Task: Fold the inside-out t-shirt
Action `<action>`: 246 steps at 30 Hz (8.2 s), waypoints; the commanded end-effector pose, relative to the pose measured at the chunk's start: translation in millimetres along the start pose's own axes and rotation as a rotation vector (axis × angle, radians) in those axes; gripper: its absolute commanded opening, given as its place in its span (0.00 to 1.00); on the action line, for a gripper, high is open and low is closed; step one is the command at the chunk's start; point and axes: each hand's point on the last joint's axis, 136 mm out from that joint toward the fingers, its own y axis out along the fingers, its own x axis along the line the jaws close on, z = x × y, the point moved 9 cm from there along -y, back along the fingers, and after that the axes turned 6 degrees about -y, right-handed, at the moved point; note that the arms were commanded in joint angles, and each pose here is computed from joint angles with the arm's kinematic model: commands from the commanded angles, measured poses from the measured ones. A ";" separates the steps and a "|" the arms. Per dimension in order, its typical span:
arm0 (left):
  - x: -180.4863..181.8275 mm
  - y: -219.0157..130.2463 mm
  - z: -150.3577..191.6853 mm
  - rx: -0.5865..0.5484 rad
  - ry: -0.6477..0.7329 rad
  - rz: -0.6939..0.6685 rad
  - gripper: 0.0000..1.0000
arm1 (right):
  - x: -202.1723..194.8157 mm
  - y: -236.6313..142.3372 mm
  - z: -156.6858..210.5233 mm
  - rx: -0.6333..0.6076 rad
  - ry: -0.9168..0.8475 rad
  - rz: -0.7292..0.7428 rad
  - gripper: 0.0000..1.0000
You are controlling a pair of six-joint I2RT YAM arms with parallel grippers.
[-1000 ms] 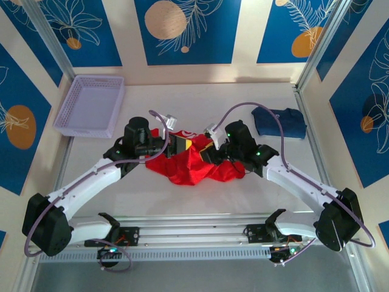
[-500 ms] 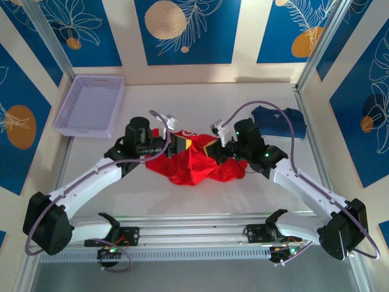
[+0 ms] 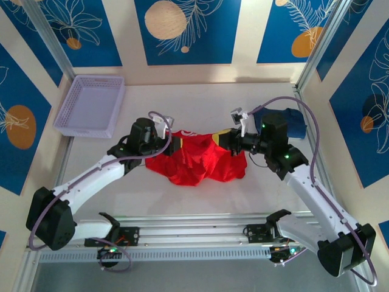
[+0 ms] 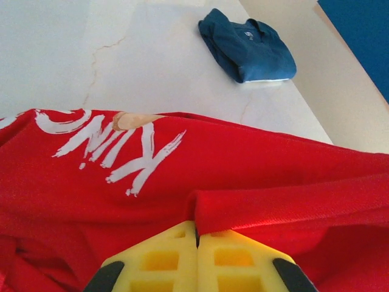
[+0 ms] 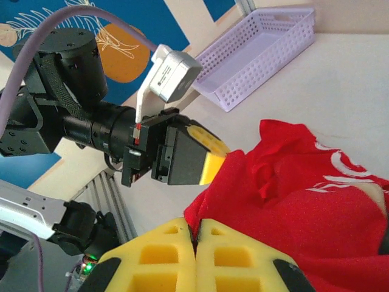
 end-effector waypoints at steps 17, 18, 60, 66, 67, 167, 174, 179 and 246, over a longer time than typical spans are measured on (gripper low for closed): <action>-61.0 -2.7 11.6 -0.008 0.407 0.021 0.60 | -11.3 11.3 7.1 0.013 0.074 -0.041 0.00; -63.4 1.7 11.2 -0.006 0.423 0.015 0.62 | -11.5 11.1 7.6 0.013 0.076 -0.041 0.00; -76.2 -59.1 -2.3 -0.097 0.292 0.555 0.00 | -31.8 0.2 36.5 0.107 0.007 0.300 0.20; -73.3 -56.5 -2.6 -0.091 0.290 0.527 0.00 | -22.8 8.4 38.5 0.099 -0.078 0.218 0.34; -72.8 -56.7 -2.7 -0.092 0.289 0.524 0.00 | -25.1 10.8 39.3 0.101 -0.067 0.220 0.34; -30.4 -16.8 10.4 -0.007 0.328 -0.126 0.45 | -9.0 17.1 20.4 0.015 -0.001 0.022 0.00; -61.4 -4.6 24.0 0.059 0.478 0.001 0.46 | -10.7 18.5 20.0 0.021 0.004 0.023 0.00; -60.9 10.1 23.4 0.080 0.521 -0.090 0.59 | -10.7 17.8 19.7 0.021 0.005 0.020 0.00; 4.4 2.2 16.6 0.234 0.018 -0.107 0.03 | 0.0 20.0 9.8 -0.008 0.032 -0.018 0.00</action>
